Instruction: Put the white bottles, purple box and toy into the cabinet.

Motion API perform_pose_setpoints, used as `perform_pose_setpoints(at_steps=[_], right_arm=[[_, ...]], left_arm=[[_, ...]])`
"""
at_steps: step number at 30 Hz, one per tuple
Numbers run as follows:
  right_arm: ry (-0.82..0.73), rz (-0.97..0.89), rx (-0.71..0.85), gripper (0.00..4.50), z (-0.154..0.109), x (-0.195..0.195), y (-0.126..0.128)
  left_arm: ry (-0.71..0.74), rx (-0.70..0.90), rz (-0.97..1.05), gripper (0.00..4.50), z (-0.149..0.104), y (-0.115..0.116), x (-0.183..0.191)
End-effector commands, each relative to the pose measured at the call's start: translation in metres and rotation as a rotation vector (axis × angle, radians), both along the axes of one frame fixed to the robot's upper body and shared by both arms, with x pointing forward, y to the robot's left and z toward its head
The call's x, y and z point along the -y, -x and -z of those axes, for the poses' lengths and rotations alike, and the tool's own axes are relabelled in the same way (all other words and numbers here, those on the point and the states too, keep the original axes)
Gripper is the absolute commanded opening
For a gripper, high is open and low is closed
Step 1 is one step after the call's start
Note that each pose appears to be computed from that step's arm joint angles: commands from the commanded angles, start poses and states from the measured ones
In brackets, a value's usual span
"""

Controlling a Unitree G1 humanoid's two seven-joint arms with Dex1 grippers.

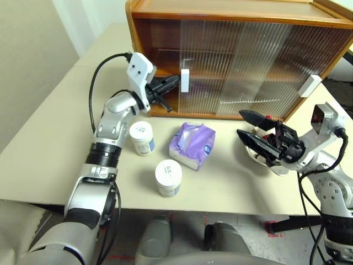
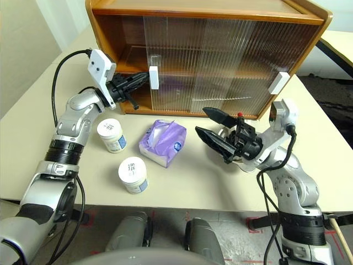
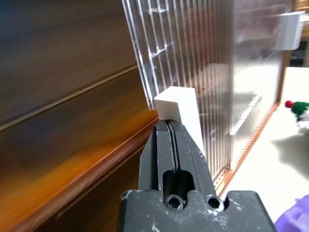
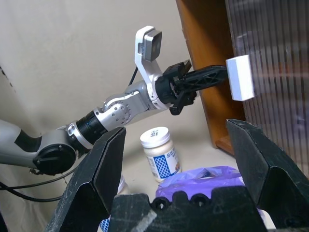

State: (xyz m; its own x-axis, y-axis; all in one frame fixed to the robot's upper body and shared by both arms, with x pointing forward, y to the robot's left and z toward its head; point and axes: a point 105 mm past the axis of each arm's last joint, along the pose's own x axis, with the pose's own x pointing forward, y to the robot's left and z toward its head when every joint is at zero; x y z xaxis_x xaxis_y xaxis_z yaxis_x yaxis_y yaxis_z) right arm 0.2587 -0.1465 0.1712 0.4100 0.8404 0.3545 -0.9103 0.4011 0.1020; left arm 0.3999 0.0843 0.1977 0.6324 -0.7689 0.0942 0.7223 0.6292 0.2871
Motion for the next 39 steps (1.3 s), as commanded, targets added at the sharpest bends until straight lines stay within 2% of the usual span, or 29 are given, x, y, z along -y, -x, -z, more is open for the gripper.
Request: perform_pose_setpoints(at_steps=[1, 14, 23, 28, 32, 35, 39], right_arm=[[-0.007, 0.025, 0.032, 4.50, -0.005, 0.001, 0.003], [0.000, 0.161, 0.125, 4.50, -0.012, -0.001, 0.007], [0.003, 0.161, 0.121, 4.50, -0.008, -0.008, 0.013], [0.008, 0.132, 0.112, 4.50, -0.005, -0.010, 0.012], [0.008, 0.118, 0.111, 4.50, -0.004, -0.009, 0.010], [0.013, 0.095, 0.102, 4.50, -0.001, -0.009, 0.008], [0.038, 0.069, 0.090, 4.50, 0.005, -0.007, 0.003]], left_arm=[[-0.036, -0.034, 0.047, 0.05, 0.010, -0.001, 0.015], [-0.050, -0.029, 0.154, 0.05, 0.012, -0.005, 0.053], [-0.053, -0.014, 0.183, 0.05, 0.006, -0.008, 0.062], [0.028, 0.037, 0.188, 0.05, -0.023, -0.001, 0.051], [0.108, 0.023, 0.198, 0.05, -0.046, 0.015, 0.031], [0.091, -0.014, 0.201, 0.64, -0.053, 0.033, 0.010], [0.007, -0.076, 0.146, 2.27, -0.048, 0.056, -0.031]])
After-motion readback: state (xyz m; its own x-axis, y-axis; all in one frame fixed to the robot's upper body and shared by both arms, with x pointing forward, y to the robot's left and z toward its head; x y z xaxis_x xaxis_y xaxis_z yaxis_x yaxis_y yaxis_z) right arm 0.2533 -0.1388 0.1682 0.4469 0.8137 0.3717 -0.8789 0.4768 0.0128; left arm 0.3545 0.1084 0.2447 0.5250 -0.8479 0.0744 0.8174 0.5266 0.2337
